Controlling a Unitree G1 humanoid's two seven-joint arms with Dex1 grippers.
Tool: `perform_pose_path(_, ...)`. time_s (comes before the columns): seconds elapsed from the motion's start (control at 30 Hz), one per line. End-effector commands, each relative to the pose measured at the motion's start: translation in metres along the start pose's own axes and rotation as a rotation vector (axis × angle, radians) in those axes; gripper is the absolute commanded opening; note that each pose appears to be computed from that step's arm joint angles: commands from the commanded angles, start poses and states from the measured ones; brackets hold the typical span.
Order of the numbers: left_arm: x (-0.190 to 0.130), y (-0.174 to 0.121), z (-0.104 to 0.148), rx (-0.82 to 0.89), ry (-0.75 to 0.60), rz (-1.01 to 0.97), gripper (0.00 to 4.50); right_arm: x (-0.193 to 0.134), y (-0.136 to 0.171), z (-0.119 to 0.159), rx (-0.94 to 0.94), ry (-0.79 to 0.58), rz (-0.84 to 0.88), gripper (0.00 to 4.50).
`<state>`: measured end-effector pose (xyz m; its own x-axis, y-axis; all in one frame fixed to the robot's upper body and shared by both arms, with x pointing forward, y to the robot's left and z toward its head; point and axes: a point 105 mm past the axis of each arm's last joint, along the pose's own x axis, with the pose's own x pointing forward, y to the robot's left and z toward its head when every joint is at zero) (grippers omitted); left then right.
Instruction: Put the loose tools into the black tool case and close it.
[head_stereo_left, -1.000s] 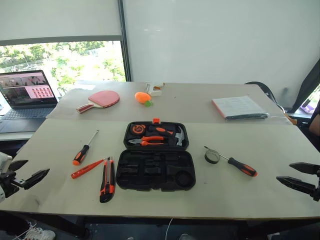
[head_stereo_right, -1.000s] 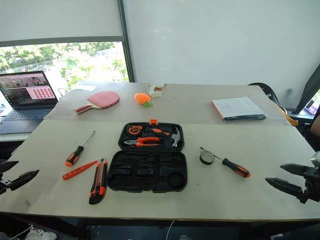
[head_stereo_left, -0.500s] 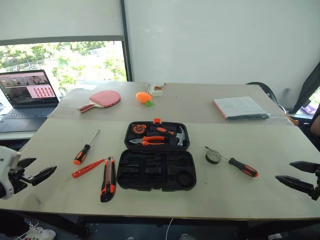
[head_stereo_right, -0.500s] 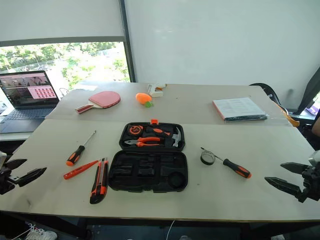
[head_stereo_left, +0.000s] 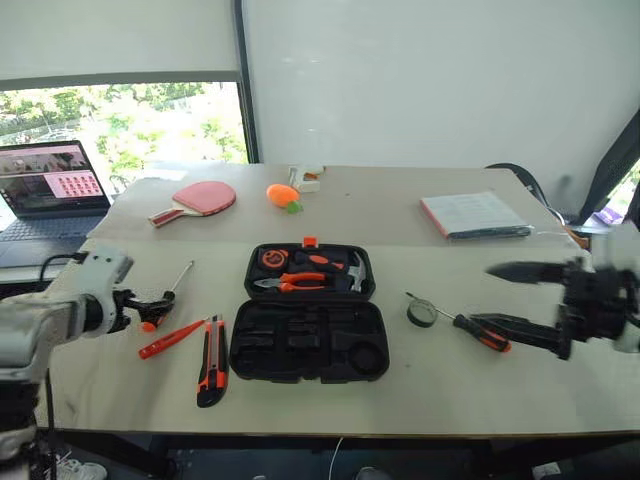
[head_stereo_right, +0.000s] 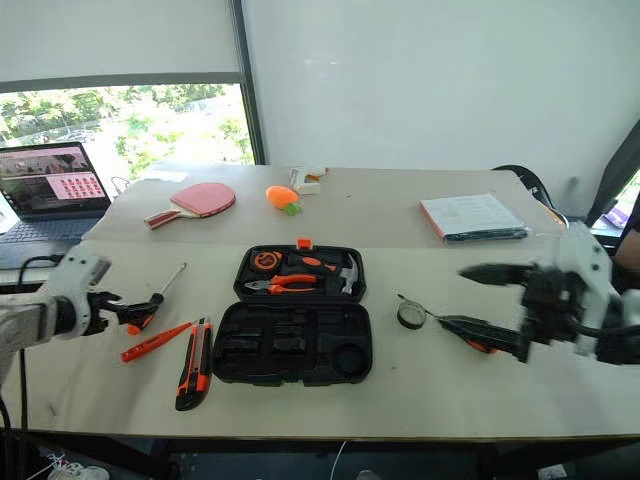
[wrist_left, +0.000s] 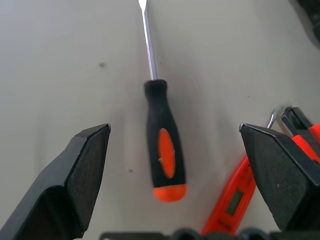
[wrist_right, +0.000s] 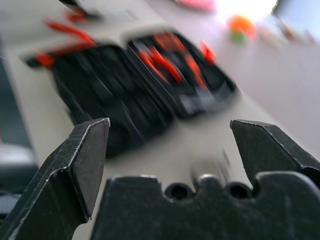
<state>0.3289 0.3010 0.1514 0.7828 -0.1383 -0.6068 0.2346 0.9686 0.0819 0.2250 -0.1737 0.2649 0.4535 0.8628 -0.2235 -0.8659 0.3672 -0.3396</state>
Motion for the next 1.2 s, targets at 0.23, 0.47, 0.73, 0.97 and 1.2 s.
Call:
perform_pose_path(0.23, 0.032, 0.012, -0.003, -0.057, 0.108, 0.062, 4.45, 0.035, 0.029, 0.028, -0.008, -0.107, 0.164, 4.49)
perform_pose_path(0.47, 0.045, 0.007, -0.01, -0.115, 0.151, 0.019, 3.81, 0.04, 0.03, 0.025, 0.0, -0.124, 0.167, 4.5)
perform_pose_path(0.73, 0.043, 0.018, -0.019, -0.17, 0.167, 0.036, 1.07, 0.038, 0.028, 0.025, 0.0, -0.139, 0.155, 4.5)
perform_pose_path(0.97, 0.031, 0.012, 0.066, 0.078, -0.163, -0.05, 0.84, 0.035, 0.028, 0.02, 0.03, -0.135, 0.133, 4.5)
perform_pose_path(1.2, 0.004, -0.103, 0.133, 0.624, -0.276, -0.54, 0.84, 0.035, 0.033, 0.009, 0.056, -0.107, 0.124, 4.5)
